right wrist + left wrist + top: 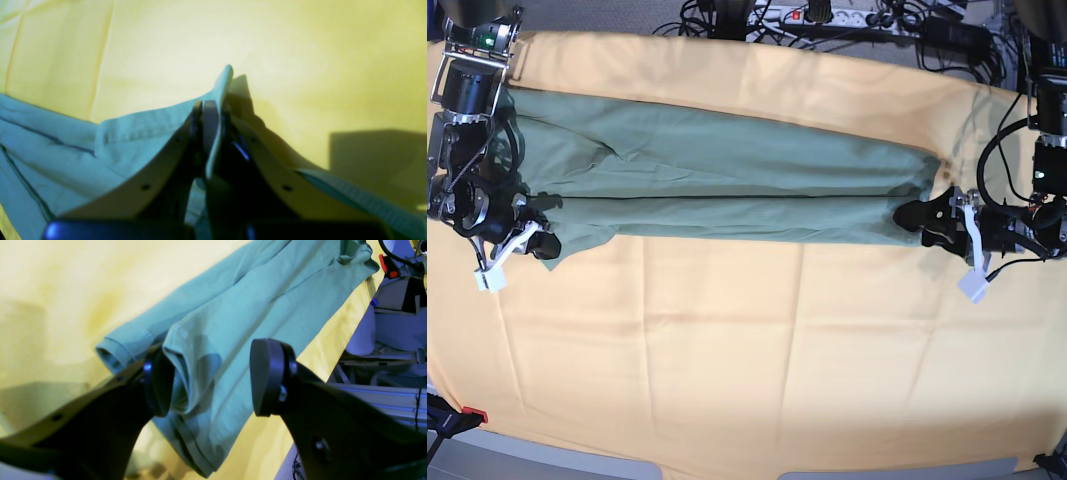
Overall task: Fold the T-shirt properly
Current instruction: 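Regrasp the folded shirt near the collar end with the right gripper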
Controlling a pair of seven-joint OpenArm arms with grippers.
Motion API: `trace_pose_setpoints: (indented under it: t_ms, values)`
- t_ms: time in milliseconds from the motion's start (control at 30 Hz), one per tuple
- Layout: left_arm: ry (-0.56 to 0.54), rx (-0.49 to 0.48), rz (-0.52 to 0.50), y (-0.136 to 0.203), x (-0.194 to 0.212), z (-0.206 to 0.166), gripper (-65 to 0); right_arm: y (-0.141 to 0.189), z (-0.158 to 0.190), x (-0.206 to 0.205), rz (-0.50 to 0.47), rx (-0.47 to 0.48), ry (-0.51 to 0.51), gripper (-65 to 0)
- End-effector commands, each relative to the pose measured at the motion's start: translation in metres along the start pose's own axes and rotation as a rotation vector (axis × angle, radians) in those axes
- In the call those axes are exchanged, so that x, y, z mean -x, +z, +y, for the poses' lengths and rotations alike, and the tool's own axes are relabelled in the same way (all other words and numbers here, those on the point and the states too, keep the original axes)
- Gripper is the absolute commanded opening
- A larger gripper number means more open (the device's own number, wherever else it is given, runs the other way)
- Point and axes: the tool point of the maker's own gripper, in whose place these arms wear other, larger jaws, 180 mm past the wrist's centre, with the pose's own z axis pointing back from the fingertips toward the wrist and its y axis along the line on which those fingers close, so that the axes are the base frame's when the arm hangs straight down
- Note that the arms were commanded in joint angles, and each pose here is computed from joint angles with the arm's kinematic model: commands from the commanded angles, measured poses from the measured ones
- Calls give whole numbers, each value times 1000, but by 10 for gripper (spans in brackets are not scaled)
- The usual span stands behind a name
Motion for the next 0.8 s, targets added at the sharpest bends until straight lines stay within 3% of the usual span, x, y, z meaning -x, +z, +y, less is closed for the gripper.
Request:
trace_pose_setpoints:
  t_ms: [0, 333, 600, 733, 767]
  values:
    - [-37, -8, -37, 11, -17, -1, -277, 8, -1, -21, -53, -1, 25, -650]
    - [-37, -8, -36, 11, -17, -1, -277, 31, 2, -34, -69, 11, 108, -650]
    - [-37, -8, -37, 11, -17, -1, -277, 46, 14, -21, -21, 20, 194, -650]
    - [-37, -8, -37, 11, -17, -1, -277, 52, 23, -11, 7, -18, 192, -454]
    - [-37, -8, -37, 11, -17, -1, -277, 53, 25, -10, 14, -26, 195, -435]
